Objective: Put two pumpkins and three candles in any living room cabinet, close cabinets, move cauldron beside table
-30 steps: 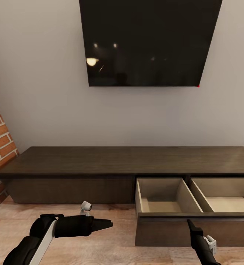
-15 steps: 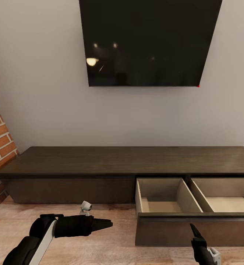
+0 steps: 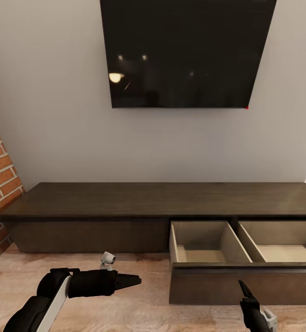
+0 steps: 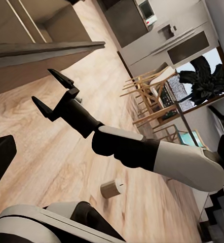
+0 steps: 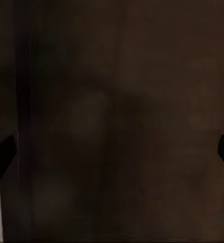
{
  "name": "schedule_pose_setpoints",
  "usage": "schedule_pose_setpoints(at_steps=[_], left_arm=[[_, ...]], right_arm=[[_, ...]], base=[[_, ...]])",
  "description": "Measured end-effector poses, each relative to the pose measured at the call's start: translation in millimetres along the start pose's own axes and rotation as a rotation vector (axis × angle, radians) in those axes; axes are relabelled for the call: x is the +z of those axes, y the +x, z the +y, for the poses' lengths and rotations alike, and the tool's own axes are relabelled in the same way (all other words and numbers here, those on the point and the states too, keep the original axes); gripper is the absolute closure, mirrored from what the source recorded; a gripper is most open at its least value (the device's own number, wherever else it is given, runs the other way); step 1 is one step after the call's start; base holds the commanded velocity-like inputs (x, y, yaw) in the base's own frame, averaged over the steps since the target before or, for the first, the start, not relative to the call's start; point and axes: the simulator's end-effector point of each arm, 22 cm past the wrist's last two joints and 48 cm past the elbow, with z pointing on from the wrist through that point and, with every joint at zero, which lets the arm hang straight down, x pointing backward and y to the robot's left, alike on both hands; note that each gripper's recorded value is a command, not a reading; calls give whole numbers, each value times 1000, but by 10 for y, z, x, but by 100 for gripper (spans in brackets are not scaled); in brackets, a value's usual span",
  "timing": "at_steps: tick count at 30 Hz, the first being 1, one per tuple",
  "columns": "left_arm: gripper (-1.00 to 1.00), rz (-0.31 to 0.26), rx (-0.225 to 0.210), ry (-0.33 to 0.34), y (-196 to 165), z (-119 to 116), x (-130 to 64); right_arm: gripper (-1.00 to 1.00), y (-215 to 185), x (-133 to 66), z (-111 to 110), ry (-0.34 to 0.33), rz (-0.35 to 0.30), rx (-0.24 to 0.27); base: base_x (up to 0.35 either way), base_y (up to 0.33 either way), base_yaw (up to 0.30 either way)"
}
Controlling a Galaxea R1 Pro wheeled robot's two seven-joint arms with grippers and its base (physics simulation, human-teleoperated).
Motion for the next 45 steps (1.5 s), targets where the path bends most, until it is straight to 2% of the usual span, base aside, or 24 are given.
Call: schedule_pose_setpoints(at_steps=[21, 28, 34, 39, 45], left_arm=[[-100, 5, -2, -8, 14, 19, 5], [-100, -8, 9, -13, -50, -15, -46], [-100, -29, 36, -8, -149, -125, -80], [-100, -30, 48, -9, -207, -198, -87], [-100, -29, 40, -7, -299, -281, -88]], right_arm=[[-100, 39, 7, 12, -1, 16, -7], [-100, 552, -3, 74, -14, 162, -86], [-100, 625, -22, 164, -32, 183, -97], [-100, 771, -147, -32, 22, 229, -116], [-100, 819, -215, -20, 51, 244, -117]], base=[[-82, 0, 0], [0, 0, 0], [0, 0, 0], [-20, 0, 0], [-170, 0, 0]])
